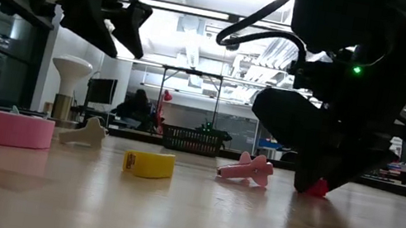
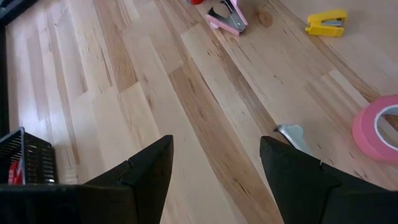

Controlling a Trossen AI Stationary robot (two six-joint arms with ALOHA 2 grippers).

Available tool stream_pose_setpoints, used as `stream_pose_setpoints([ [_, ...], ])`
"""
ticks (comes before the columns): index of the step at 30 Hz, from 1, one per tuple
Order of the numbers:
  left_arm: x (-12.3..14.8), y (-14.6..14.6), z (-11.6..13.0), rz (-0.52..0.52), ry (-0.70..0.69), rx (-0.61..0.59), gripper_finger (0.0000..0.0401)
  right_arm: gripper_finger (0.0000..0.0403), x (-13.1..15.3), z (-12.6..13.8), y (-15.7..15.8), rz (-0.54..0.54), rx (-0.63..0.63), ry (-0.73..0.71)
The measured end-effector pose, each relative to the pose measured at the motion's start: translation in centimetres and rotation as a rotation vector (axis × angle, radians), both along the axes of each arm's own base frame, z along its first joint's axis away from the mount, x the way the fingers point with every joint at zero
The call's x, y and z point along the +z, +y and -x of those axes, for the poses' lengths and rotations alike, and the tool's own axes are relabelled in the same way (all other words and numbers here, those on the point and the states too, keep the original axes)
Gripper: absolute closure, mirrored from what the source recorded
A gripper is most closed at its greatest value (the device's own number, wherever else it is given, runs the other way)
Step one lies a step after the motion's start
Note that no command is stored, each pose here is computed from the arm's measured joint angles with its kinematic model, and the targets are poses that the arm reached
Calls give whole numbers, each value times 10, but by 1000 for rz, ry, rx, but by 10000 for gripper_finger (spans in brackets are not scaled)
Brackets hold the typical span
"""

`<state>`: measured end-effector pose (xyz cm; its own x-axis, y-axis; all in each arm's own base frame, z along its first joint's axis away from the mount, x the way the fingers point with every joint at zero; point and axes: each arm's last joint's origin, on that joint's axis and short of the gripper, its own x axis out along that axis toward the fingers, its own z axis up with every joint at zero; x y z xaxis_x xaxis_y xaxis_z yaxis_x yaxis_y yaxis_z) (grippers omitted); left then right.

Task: Pick and place Stapler, Stapler remover, tape
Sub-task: Put the red stapler into the black bin

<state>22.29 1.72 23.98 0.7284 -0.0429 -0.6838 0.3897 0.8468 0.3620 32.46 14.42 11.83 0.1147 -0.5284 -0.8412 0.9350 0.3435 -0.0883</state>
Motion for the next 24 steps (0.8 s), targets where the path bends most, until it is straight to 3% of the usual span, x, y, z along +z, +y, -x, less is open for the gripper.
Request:
stream_pose_setpoints([
  [14, -1, 0, 1, 2, 20, 0, 165, 359, -1, 2, -2, 23, 37, 56],
  [24, -2, 0, 2, -21, 35, 9, 165, 360, 10, 12, -9, 48, 81, 175],
])
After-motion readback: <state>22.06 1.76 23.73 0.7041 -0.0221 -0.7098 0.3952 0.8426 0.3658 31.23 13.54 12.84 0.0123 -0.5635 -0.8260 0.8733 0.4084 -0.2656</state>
